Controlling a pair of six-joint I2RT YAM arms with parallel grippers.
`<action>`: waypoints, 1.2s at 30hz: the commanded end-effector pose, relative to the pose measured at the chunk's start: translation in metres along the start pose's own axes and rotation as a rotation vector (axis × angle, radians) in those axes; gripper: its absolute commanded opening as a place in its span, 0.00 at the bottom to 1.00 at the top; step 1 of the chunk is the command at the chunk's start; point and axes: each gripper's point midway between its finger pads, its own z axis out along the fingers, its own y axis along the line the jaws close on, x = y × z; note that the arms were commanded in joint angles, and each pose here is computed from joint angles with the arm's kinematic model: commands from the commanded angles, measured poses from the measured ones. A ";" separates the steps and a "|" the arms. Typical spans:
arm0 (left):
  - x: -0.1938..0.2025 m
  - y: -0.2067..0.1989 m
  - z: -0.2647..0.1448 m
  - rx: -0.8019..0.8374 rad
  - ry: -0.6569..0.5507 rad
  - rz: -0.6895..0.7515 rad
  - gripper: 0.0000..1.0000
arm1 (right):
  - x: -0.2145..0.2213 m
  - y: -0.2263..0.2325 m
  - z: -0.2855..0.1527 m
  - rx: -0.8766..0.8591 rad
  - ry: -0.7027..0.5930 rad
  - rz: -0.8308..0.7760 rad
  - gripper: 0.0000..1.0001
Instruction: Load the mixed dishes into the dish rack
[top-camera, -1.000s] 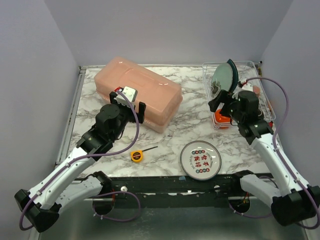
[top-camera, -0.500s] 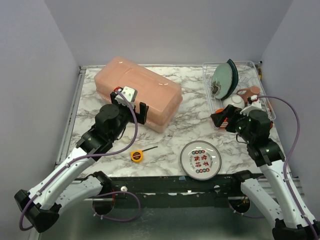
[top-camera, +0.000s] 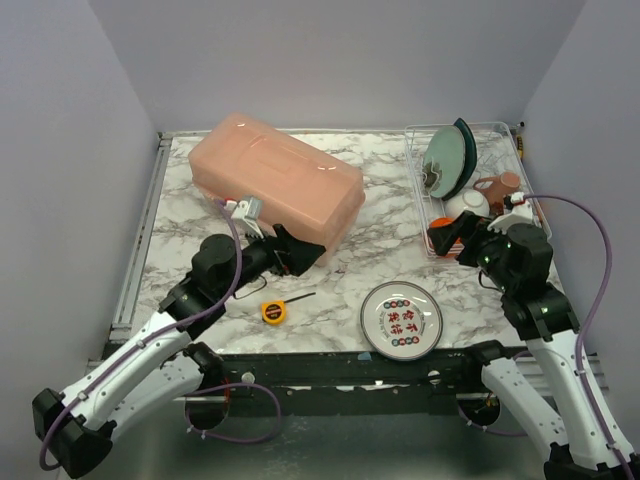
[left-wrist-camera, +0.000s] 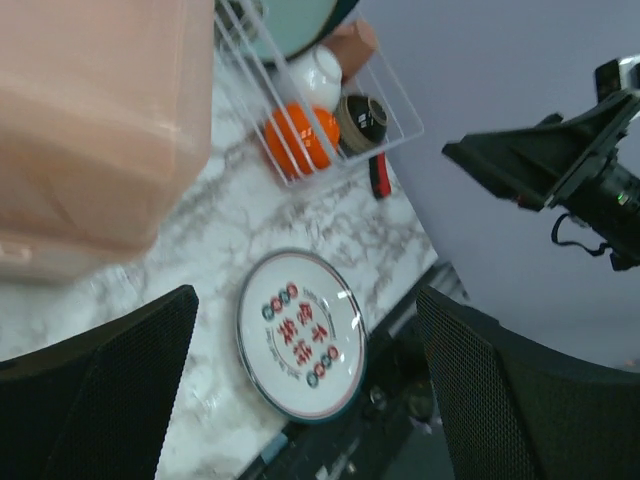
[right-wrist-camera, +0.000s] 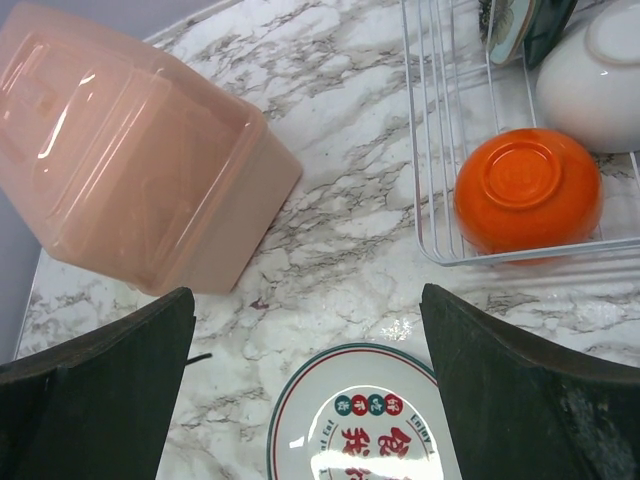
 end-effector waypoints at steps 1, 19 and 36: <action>0.066 0.000 0.002 0.083 0.144 -0.351 0.89 | 0.003 -0.001 0.003 -0.004 0.006 -0.017 0.97; 0.249 0.026 0.046 -0.227 0.360 -0.535 0.80 | 0.000 0.003 -0.001 -0.038 -0.030 -0.019 0.97; 0.302 0.037 0.073 -0.285 0.474 -0.557 0.60 | 0.003 0.004 0.001 -0.044 -0.018 -0.017 0.97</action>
